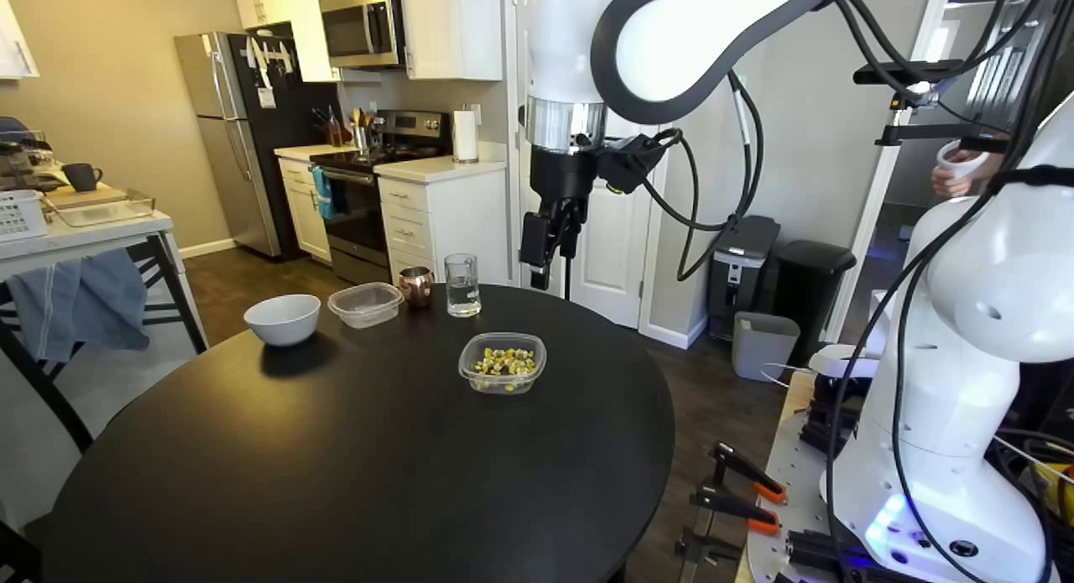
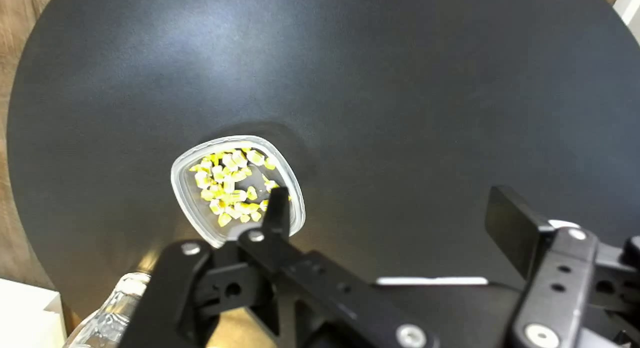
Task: Pick up the clear lunch box with candy and pour out all the candy onto the table
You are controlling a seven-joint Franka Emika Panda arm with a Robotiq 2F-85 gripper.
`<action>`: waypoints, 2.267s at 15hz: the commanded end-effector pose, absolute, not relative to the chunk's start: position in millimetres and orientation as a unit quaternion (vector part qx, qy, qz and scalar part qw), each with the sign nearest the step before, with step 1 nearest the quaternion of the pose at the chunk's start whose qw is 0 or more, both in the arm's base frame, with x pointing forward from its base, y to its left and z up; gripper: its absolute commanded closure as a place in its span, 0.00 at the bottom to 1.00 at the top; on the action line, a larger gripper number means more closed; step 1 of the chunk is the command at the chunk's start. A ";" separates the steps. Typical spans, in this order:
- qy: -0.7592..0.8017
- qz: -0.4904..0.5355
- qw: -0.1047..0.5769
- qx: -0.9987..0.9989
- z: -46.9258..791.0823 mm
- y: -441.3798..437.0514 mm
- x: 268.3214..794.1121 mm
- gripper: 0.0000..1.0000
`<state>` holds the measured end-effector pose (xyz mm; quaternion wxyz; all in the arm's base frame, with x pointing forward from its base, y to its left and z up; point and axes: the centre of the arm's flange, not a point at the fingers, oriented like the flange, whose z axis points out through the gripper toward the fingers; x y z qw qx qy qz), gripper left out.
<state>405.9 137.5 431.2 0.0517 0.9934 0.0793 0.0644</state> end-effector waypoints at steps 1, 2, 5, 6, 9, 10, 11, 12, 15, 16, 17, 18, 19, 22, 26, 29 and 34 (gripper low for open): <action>0.034 0.079 0.062 0.994 420.8 109.5 425.0 0.00; 0.011 0.082 0.052 0.995 398.4 93.6 439.9 0.00; -0.029 0.074 0.029 0.996 341.1 65.2 466.6 0.00; -0.034 0.066 0.024 0.997 319.4 61.8 475.0 0.00; -0.038 0.056 0.023 0.997 276.6 60.3 492.9 0.00; -0.035 0.055 0.027 0.997 267.0 60.9 499.6 0.00; -0.030 0.056 0.033 0.997 259.5 61.2 504.7 0.00; -0.025 0.061 0.045 0.997 251.8 60.7 512.0 0.00; -0.004 0.067 0.084 0.994 235.0 57.0 530.6 0.00; 0.002 0.065 0.099 0.993 228.0 56.1 535.8 0.00; 0.006 0.064 0.108 0.992 222.0 56.2 539.6 0.00; 0.011 0.061 0.117 0.991 213.5 58.8 541.7 0.00; 0.015 0.059 0.121 0.991 206.3 62.6 543.0 0.00; 0.022 0.054 0.126 0.990 187.6 78.8 545.5 0.00; 0.042 0.056 0.152 0.986 165.7 81.3 545.2 0.00; 0.061 0.051 0.185 0.979 142.2 69.6 541.6 0.00; 0.086 0.065 0.199 0.974 124.6 61.8 542.7 0.33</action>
